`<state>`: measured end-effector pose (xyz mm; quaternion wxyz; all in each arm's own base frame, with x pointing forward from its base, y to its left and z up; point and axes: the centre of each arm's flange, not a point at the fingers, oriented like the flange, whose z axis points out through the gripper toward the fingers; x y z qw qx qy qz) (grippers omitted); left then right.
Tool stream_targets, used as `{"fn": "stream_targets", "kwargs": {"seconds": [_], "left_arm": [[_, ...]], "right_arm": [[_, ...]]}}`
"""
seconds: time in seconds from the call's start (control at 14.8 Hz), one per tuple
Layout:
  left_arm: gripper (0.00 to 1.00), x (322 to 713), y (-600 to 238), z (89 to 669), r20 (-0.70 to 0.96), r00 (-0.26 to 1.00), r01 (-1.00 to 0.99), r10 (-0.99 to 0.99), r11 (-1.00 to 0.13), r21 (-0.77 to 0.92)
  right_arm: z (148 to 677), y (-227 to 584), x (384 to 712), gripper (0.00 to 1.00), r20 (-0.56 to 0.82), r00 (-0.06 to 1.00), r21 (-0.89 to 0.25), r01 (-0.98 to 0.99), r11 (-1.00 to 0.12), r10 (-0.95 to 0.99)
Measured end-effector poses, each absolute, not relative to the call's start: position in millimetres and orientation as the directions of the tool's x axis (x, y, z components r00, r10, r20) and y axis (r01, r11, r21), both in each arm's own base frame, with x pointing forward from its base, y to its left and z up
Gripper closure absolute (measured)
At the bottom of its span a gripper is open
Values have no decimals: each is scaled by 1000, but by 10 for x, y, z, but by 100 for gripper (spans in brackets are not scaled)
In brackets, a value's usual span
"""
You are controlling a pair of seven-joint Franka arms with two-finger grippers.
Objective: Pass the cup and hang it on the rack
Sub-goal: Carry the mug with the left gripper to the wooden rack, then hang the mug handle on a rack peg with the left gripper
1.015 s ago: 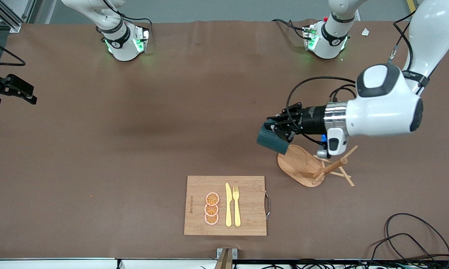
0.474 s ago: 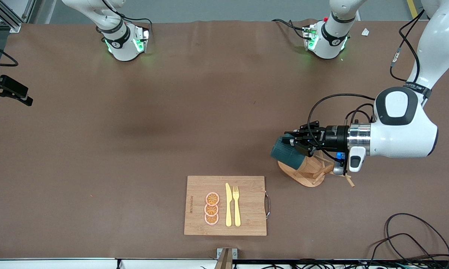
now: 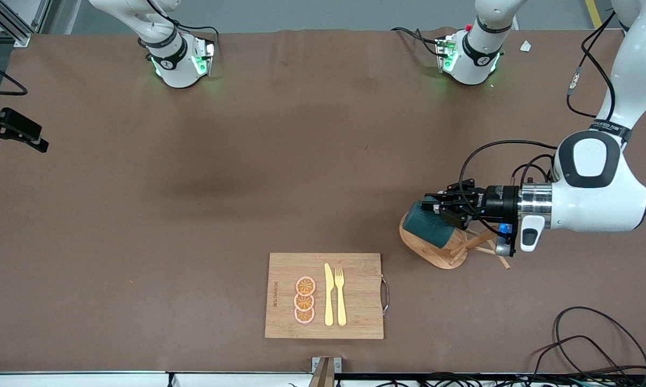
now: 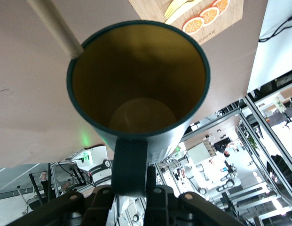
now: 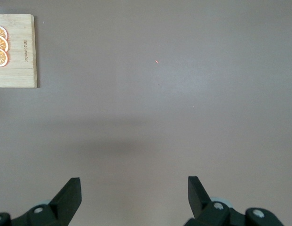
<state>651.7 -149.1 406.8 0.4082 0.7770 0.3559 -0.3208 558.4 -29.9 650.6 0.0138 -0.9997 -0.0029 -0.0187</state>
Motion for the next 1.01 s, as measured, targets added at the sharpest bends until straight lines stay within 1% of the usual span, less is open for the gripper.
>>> {"fn": "stream_targets", "kwargs": {"seconds": [1.01], "left_arm": [[78,6444,-879,3730,-773,600,772,206,-402,492]], "right_arm": [[6494,-265,5581,0,31,999,-28,13,-1000,12]]}}
